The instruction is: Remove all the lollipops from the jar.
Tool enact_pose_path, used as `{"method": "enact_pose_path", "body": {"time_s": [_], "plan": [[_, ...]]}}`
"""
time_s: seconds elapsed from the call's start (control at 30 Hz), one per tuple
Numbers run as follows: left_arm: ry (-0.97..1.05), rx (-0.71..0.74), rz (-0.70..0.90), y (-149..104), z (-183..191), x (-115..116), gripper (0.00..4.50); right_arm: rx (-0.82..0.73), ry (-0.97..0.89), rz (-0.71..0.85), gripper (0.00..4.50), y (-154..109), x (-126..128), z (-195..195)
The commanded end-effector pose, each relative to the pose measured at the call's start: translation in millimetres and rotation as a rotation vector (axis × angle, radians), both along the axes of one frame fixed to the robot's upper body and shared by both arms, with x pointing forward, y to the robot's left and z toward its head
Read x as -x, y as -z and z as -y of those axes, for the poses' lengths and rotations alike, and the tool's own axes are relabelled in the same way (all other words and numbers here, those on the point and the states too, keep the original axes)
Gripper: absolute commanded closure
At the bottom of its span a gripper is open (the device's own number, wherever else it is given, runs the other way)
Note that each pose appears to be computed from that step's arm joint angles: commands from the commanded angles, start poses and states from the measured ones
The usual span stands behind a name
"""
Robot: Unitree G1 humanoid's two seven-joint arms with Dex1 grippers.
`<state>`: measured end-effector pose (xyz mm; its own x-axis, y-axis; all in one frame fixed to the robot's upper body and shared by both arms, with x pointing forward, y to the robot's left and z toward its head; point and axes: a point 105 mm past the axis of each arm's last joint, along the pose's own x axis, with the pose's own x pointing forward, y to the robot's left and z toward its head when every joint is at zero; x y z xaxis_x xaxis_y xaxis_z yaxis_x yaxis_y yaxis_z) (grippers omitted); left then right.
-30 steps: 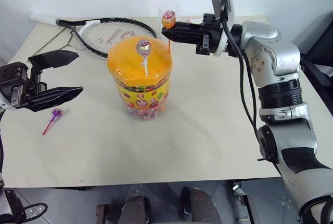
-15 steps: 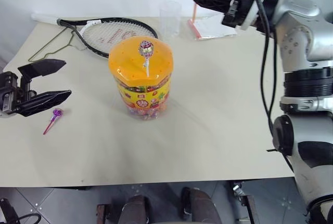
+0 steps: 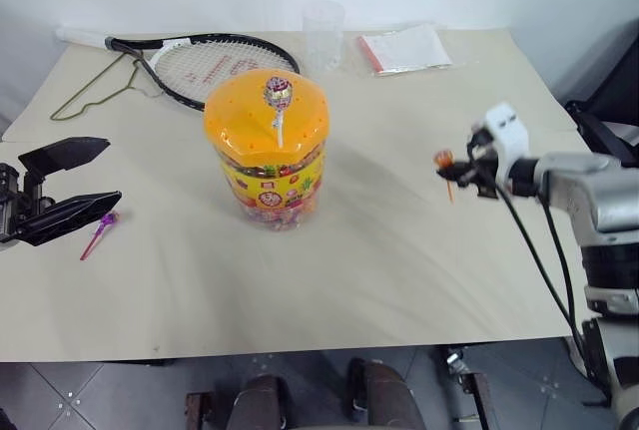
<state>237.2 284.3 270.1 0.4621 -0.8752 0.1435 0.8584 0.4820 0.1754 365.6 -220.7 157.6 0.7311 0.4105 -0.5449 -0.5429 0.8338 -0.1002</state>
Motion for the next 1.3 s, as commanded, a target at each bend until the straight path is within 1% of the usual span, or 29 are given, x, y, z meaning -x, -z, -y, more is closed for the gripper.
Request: {"method": "enact_pose_path", "body": {"time_s": [0.03, 0.2, 0.23, 0.27, 0.33, 0.47, 0.6, 0.63, 0.67, 0.8, 0.87, 0.9, 0.97, 1.07, 1.17, 1.3], "plan": [[0.006, 0.016, 0.063, -12.0, 0.2, 6.6, 0.0, 0.022, 0.056, 0.036, 4.44, -5.2, 1.3, 9.6], [0.017, 0.014, 0.066, -13.0, 3.0, 5.1, 0.0, 0.009, 0.107, 0.026, 4.44, 2.1, -1.0, 16.7], [0.02, 0.015, 0.066, -12.7, 4.5, 4.2, 0.0, 0.004, 0.107, 0.026, 4.07, 3.3, -1.3, 16.7], [0.023, 0.016, 0.067, -12.8, 5.6, 3.9, 0.0, 0.0, 0.109, 0.023, 3.92, 4.5, -1.2, 16.7], [0.025, 0.019, 0.067, -13.0, 6.3, 3.4, 0.0, 0.0, 0.109, 0.018, 3.36, 6.6, -0.3, 16.9], [0.029, 0.019, 0.069, -14.3, 6.5, 2.9, 0.0, 0.003, 0.078, 0.03, 2.0, 1.9, 6.4, 14.7], [0.033, 0.022, 0.07, -14.7, 6.8, 2.1, 0.0, 0.011, 0.029, 0.063, 0.7, -12.0, 15.1, 12.3], [0.034, 0.023, 0.072, -15.1, 6.9, 1.8, 0.0, 0.016, 0.012, 0.086, 0.27, -20.5, 18.4, 12.2], [0.036, 0.025, 0.073, -15.5, 7.0, 1.6, 0.0, 0.012, -0.015, 0.115, 0.02, -30.4, 22.4, 10.3], [0.041, 0.029, 0.075, -16.3, 6.5, 1.4, 0.0, -0.05, -0.221, 0.234, 0.02, -74.5, 50.8, -13.5], [0.04, 0.03, 0.077, -17.3, 5.5, 0.3, 0.0, -0.098, -0.343, 0.262, 0.02, -95.6, 69.6, -28.7], [0.039, 0.03, 0.078, -17.7, 5.0, -0.1, 0.0, -0.113, -0.387, 0.265, 0.02, -101.4, 76.7, -34.1], [0.039, 0.03, 0.08, -17.9, 4.6, -1.9, 0.0, -0.145, -0.454, 0.28, 0.02, -111.9, 84.3, -45.7], [0.056, 0.039, 0.09, -19.4, 8.2, -6.5, 0.0, -0.204, -0.622, 0.392, 0.02, -139.1, 91.9, -80.7], [0.06, 0.047, 0.103, -21.6, 10.0, -8.6, 0.0, -0.194, -0.751, 0.451, 0.02, -147.5, 97.6, -107.3], [0.059, 0.053, 0.11, -23.0, 10.8, -10.4, 0.0, -0.167, -0.883, 0.466, 0.02, -146.4, 98.1, -132.8]]}}
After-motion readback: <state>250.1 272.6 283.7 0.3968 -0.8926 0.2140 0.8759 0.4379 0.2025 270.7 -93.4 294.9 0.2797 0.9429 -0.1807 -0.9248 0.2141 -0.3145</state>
